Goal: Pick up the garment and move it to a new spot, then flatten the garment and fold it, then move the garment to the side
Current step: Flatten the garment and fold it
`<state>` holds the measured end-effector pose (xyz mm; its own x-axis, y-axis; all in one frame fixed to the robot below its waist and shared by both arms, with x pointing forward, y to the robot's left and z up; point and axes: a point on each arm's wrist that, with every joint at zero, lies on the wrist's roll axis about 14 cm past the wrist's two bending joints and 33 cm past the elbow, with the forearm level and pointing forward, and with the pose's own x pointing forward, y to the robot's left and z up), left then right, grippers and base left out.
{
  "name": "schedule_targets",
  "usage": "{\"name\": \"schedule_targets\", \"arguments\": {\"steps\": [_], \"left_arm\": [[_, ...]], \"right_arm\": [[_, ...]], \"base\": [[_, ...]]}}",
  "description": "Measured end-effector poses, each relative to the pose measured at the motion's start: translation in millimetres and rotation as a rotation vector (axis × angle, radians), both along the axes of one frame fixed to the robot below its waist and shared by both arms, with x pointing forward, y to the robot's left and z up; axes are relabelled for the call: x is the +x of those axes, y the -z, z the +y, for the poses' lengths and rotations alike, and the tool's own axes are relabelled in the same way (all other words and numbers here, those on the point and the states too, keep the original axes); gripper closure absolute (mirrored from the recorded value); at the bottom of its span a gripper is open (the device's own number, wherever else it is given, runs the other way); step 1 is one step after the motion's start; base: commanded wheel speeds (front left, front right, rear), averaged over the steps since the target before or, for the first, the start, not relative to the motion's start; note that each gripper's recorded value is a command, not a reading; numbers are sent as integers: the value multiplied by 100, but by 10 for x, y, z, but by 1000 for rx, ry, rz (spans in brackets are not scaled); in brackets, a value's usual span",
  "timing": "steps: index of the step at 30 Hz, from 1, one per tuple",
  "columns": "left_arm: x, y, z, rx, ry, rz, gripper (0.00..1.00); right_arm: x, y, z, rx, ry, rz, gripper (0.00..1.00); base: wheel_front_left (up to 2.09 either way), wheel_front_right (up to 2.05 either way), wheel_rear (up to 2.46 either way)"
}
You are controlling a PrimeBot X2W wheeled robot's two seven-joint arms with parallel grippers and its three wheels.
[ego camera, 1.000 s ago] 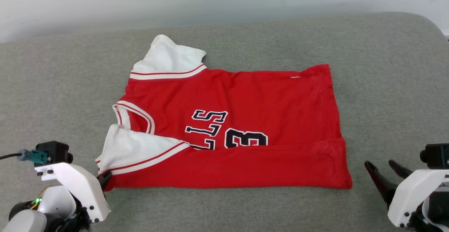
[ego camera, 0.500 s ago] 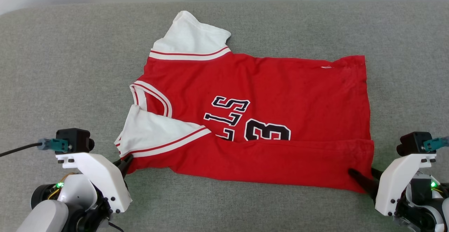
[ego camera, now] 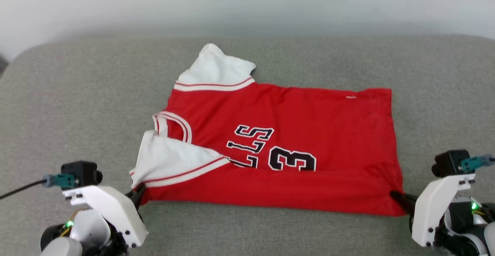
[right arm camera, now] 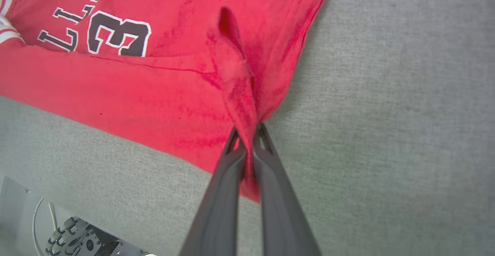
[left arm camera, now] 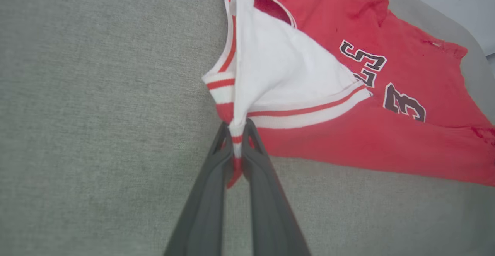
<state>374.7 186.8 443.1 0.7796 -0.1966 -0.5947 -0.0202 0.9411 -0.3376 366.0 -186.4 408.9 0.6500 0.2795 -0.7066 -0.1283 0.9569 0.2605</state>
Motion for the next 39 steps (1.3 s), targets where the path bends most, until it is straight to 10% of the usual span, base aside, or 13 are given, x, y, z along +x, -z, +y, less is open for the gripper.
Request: {"name": "schedule_targets", "arguments": {"steps": [12, 13, 14, 15, 39], "left_arm": [[-579, 151, -34, -54, -31, 85, 100], [-607, 190, -58, -59, -27, 98, 100], [-620, 222, -82, -68, -29, 107, 61], [-620, 233, -113, -83, -29, 106, 0], [933, -965, -337, 40, 9, -500, 0]], "right_arm": [[-376, -22, -105, -4, 32, 23, 98], [-403, 4, -103, 2, 40, 31, 63], [-435, 40, -95, 4, 43, 41, 0], [-442, 54, -96, 2, 48, 34, 0], [209, -1536, -435, -71, 238, -875, 0]], "base": [[0, 0, 0], [0, 0, 0], [0, 0, 0], [0, 0, 0], [0, 0, 0]]}}
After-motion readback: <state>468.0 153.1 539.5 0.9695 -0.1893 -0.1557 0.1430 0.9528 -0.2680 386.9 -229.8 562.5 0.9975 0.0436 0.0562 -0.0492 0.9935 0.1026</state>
